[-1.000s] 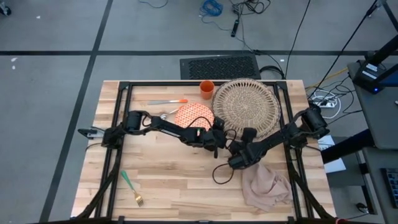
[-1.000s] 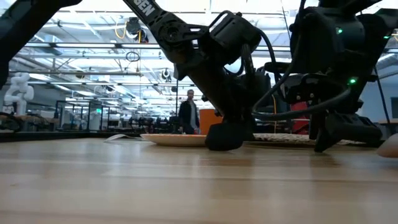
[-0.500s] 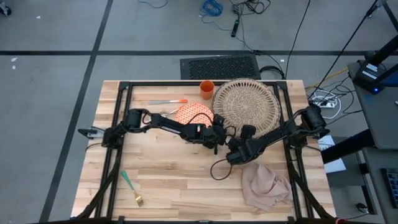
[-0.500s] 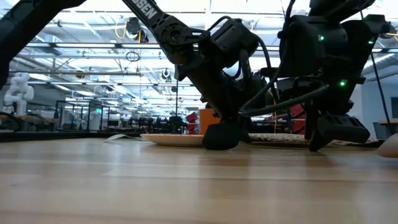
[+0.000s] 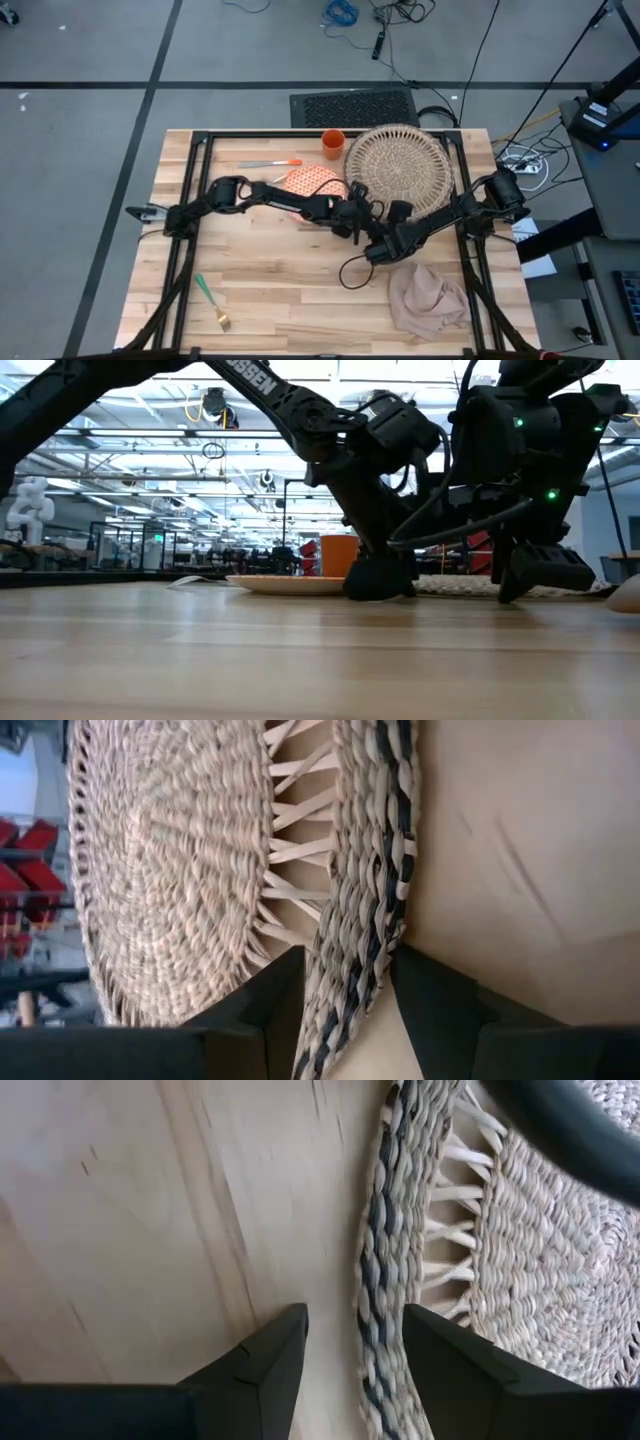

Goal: Set table place
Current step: Move the mat to the center of the table

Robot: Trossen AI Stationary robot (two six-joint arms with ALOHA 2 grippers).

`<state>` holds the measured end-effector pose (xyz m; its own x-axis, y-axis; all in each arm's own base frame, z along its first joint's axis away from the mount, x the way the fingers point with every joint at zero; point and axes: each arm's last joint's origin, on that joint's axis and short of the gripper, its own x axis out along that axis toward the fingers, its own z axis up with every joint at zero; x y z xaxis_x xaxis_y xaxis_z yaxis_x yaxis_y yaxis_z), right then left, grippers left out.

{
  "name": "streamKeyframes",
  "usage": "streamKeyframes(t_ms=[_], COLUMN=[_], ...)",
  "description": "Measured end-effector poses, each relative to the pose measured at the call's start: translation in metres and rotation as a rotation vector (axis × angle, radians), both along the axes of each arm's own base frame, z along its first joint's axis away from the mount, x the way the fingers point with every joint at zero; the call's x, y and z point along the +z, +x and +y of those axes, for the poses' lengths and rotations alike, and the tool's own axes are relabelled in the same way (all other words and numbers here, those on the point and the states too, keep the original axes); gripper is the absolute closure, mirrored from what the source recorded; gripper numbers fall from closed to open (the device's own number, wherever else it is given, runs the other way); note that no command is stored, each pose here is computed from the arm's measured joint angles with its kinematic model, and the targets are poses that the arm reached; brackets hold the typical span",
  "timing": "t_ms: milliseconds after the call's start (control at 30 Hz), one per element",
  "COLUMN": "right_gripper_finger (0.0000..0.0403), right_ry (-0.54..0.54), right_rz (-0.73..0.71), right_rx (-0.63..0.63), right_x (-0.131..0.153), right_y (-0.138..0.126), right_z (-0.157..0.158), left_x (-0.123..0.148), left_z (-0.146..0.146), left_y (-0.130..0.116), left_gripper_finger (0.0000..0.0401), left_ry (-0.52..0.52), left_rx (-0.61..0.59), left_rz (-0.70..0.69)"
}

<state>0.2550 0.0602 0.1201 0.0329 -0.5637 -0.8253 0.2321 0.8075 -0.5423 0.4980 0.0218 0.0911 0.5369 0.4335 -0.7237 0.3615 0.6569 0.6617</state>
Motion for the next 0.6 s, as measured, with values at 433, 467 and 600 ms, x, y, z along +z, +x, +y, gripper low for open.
streamKeyframes(t_ms=[433,467,600], right_gripper_finger=[0.0262,0.0267,0.0286], right_ry=[0.005,0.006,0.010], right_rz=[-0.008,-0.012,-0.024], right_rx=[-0.028,-0.032,-0.044], right_x=[-0.0001,-0.0001,-0.0004], right_y=[-0.0010,-0.0007,-0.0008], right_z=[0.0004,0.0005,0.0019], left_x=[0.0000,0.0000,0.0006], left_z=[0.0086,0.0089,0.0093], left_y=[0.0060,0.0062,0.0071], left_gripper_finger=[0.0299,0.0309,0.0350], left_ry=[-0.024,-0.029,-0.041], left_rx=[0.050,0.057,0.076], left_rz=[-0.021,-0.028,-0.051])
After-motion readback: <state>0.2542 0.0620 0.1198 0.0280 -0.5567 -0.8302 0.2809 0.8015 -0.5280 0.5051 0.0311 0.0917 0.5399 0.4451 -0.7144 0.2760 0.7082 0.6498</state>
